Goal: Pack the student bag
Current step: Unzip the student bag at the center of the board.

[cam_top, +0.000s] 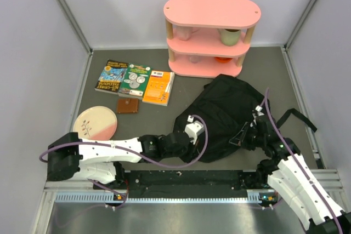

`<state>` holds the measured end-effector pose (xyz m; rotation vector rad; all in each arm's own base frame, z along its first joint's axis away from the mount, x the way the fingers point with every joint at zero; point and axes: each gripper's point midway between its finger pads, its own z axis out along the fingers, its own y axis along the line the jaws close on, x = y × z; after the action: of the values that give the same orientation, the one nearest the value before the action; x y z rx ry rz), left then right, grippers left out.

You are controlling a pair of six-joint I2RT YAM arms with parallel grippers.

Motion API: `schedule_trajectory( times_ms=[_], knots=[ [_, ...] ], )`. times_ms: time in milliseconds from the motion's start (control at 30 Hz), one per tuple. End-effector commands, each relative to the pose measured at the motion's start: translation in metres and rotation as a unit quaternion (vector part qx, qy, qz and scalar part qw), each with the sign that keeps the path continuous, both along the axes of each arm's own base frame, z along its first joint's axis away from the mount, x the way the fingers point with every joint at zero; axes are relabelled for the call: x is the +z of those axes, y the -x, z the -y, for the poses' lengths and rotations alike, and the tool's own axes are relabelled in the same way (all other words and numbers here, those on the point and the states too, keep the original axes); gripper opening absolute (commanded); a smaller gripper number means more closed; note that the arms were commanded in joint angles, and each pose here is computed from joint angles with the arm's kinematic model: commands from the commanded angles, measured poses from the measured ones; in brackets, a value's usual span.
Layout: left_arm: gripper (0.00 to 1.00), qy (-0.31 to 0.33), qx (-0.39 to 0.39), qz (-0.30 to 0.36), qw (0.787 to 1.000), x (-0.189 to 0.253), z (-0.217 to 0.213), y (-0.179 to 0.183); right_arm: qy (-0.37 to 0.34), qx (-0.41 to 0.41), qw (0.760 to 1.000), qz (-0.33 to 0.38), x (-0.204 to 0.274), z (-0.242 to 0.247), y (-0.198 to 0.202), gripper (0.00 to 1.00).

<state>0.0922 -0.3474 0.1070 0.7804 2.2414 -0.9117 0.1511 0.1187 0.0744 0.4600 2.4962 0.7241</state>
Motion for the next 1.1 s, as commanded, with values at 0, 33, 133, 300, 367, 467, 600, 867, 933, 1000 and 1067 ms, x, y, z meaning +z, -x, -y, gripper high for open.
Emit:
schedule_trajectory(
  times_ms=[0,33,133,300,367,467,600,867,933,1000,1067],
  knots=[
    [0.00,0.016,-0.015,-0.011,1.000,0.013,0.004,0.023,-0.026,0.089,0.995,0.038,0.022,-0.022,0.002,0.00],
    [0.00,0.014,-0.017,-0.015,1.000,0.010,0.004,0.029,-0.022,0.082,0.996,0.036,0.022,-0.021,0.000,0.00],
    [0.00,0.013,-0.006,-0.014,1.000,0.006,0.004,0.029,0.024,0.025,0.999,0.036,0.022,-0.004,-0.021,0.02],
    [0.00,0.002,0.056,0.014,0.998,0.004,0.013,0.003,0.064,-0.061,0.995,0.046,0.027,0.013,-0.058,0.19],
    [0.00,-0.015,0.070,0.019,0.997,-0.003,0.015,-0.003,0.082,-0.084,0.991,0.059,0.035,0.021,-0.068,0.27],
    [0.00,-0.014,0.090,0.025,0.996,-0.003,0.026,-0.011,0.073,-0.089,0.992,0.059,0.040,0.020,-0.067,0.76],
    [0.00,-0.011,0.111,0.025,0.993,-0.003,0.032,-0.018,0.029,-0.112,0.992,0.044,0.037,0.019,-0.044,0.96],
    [0.00,0.010,0.101,0.038,0.994,0.007,0.043,-0.022,-0.136,-0.089,0.987,0.011,0.027,-0.014,0.010,0.99],
    [0.00,0.011,0.098,0.042,0.994,0.009,0.044,-0.023,-0.160,-0.082,0.984,-0.010,0.022,-0.021,0.018,0.97],
    [0.00,0.009,0.102,0.045,0.994,0.009,0.043,-0.025,-0.182,-0.080,0.980,-0.021,0.017,-0.027,0.020,0.94],
    [0.00,0.011,0.108,0.049,0.993,0.011,0.042,-0.028,-0.198,-0.068,0.977,-0.031,0.013,-0.033,0.023,0.93]
  ],
)
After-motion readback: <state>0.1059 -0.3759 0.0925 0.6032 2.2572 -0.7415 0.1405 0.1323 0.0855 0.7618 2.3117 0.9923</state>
